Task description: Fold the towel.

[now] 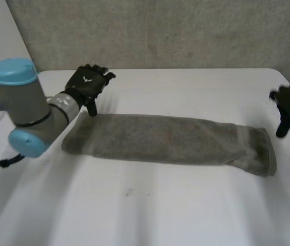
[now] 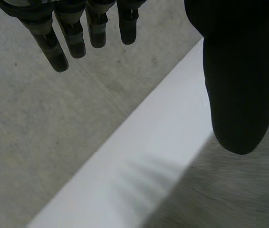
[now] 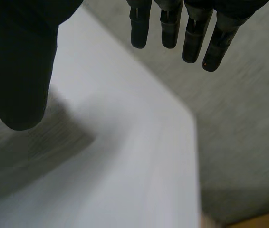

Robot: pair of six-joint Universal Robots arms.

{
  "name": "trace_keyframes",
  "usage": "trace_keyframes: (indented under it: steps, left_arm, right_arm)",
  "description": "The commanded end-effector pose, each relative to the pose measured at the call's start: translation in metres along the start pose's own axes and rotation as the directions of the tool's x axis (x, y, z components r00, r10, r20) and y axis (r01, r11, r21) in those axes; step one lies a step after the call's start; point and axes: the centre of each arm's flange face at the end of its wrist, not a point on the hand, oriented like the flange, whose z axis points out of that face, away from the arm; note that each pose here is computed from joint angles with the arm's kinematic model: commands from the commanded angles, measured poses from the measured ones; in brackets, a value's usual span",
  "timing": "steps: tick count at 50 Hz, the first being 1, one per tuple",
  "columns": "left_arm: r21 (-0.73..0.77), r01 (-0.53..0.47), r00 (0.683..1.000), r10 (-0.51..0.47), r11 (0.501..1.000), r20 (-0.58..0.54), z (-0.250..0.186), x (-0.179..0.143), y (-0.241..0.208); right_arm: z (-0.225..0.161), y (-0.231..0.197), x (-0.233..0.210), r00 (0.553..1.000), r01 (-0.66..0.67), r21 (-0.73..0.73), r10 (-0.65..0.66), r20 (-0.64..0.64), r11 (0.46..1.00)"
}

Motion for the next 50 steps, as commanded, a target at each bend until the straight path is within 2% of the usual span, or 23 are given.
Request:
trace_keyframes:
  steps: [1,5,12,29,36,44,46,49,50]
  left_arm:
    - [-0.083,0.134,0.991,-0.136,0.987,-0.015,-0.058,0.011,0.002]
    - [-0.113,0.188,0.982,-0.190,0.976,-0.009,-0.082,0.019,0.010]
    - [-0.120,0.231,0.972,-0.233,0.966,-0.006,-0.100,0.029,0.018]
    - [-0.116,0.234,0.972,-0.236,0.965,-0.006,-0.105,0.035,0.027]
    - [-0.117,0.233,0.972,-0.236,0.965,-0.009,-0.106,0.038,0.029]
    - [-0.123,0.235,0.971,-0.238,0.964,-0.009,-0.107,0.038,0.030]
    - [-0.123,0.235,0.971,-0.238,0.964,-0.009,-0.107,0.038,0.030]
    - [-0.122,0.235,0.971,-0.237,0.964,-0.007,-0.107,0.038,0.030]
    - [-0.122,0.235,0.971,-0.237,0.964,-0.007,-0.107,0.038,0.030]
  right_arm:
    - [-0.025,0.048,-0.011,0.980,-0.099,-0.196,0.130,0.153,0.976]
    - [-0.031,0.063,-0.022,0.957,-0.166,-0.222,0.212,0.200,0.961]
    - [-0.030,0.070,-0.029,0.948,-0.214,-0.197,0.252,0.195,0.957]
    - [-0.005,0.087,-0.032,0.967,-0.196,-0.106,0.210,0.144,0.975]
    - [0.003,0.094,-0.022,0.971,-0.195,-0.119,0.209,0.118,0.973]
    - [0.004,0.100,-0.006,0.994,-0.034,-0.127,0.046,0.097,0.991]
    - [0.007,0.105,0.011,0.997,0.058,-0.136,-0.050,0.065,0.989]
    - [0.010,0.108,0.025,0.994,0.111,-0.143,-0.108,0.029,0.983]
    - [0.014,0.111,0.043,0.986,0.160,-0.160,-0.165,-0.019,0.974]
